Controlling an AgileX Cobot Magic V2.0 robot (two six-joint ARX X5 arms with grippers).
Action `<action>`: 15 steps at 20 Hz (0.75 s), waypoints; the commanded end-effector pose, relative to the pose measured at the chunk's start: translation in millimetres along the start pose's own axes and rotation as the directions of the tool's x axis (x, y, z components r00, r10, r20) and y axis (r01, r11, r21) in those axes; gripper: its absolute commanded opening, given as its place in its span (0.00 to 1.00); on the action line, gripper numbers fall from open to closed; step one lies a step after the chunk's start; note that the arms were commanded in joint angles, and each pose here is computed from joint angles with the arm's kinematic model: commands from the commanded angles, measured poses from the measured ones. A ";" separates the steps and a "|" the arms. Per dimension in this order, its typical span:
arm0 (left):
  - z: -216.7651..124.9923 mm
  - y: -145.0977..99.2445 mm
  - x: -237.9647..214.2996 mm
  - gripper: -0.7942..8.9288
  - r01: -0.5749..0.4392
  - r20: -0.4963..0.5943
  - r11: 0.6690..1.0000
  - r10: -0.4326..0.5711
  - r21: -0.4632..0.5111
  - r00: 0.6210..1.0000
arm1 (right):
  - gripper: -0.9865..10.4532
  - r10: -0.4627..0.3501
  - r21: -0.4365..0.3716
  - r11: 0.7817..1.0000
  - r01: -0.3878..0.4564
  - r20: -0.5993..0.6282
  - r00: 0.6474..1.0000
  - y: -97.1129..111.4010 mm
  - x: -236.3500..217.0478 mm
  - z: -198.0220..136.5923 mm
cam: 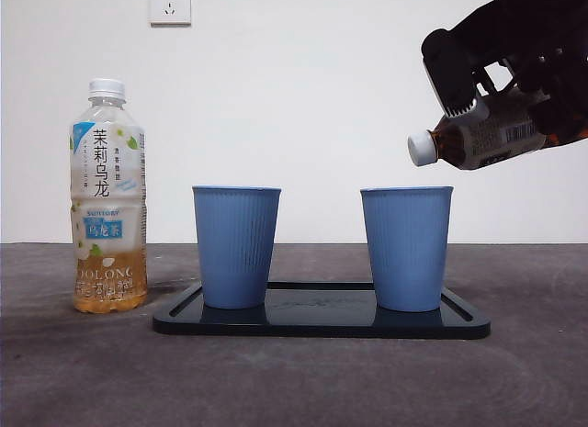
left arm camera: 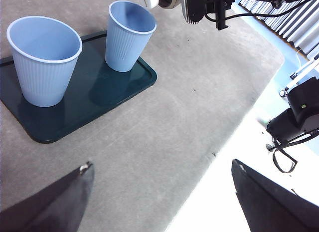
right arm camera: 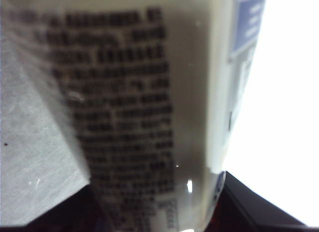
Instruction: Pour the drink into the cup
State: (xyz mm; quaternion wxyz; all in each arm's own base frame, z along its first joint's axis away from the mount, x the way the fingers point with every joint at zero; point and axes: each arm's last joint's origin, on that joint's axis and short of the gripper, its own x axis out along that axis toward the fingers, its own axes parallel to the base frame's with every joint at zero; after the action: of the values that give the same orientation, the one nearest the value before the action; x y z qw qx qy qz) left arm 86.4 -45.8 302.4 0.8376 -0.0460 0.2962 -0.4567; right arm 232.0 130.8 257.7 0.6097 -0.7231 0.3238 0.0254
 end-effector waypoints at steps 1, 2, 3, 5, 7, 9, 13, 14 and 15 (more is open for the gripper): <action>4.8 -2.7 -2.5 0.53 0.012 0.016 1.000 -0.012 0.018 1.000 | 0.23 -0.047 0.056 0.997 0.047 -0.004 0.999 -12.2 -4.7 1.6; 4.8 -2.7 -2.5 0.53 0.012 0.016 1.000 -0.012 0.018 1.000 | 0.23 -0.047 0.058 0.997 0.047 -0.004 0.999 -12.2 -4.7 1.6; 4.8 -2.7 -2.5 0.53 0.012 0.016 1.000 -0.012 0.018 1.000 | 0.23 -0.047 0.072 0.996 0.047 -0.004 0.999 -12.2 -4.7 1.6; 4.8 -2.7 -2.5 0.53 0.012 0.016 1.000 -0.012 0.019 1.000 | 0.23 -0.050 0.151 0.987 0.049 -0.001 0.999 -12.9 -5.2 1.1; 4.8 -2.7 -2.5 0.53 0.011 0.017 1.000 -0.012 0.019 1.000 | 0.23 -0.039 0.243 0.969 0.030 0.030 0.999 -14.2 -6.8 -1.8; 4.8 -2.7 -2.5 0.53 0.011 0.017 1.000 -0.012 0.019 1.000 | 0.23 -0.031 0.371 0.929 -0.004 0.089 0.996 -17.6 -12.6 -7.2; 4.8 -2.6 -2.5 0.53 0.011 0.017 1.000 -0.011 0.023 1.000 | 0.23 -0.004 0.700 0.684 -0.205 0.285 0.958 -26.8 -29.6 -29.4; 4.8 -2.6 -2.5 0.53 0.011 0.016 1.000 -0.011 0.023 1.000 | 0.23 -0.002 0.770 0.574 -0.278 0.341 0.940 -29.9 -32.2 -37.5; 4.8 -2.6 -2.5 0.53 0.011 0.017 1.000 -0.011 0.023 1.000 | 0.23 -0.003 0.815 0.456 -0.357 0.403 0.915 -33.1 -33.8 -45.3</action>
State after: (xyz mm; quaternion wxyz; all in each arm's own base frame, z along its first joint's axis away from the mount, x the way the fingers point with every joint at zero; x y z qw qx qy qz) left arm 86.5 -45.9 302.4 0.8377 -0.0458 0.2959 -0.4568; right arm 204.0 105.2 296.5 0.8832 -0.3695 0.2774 0.0810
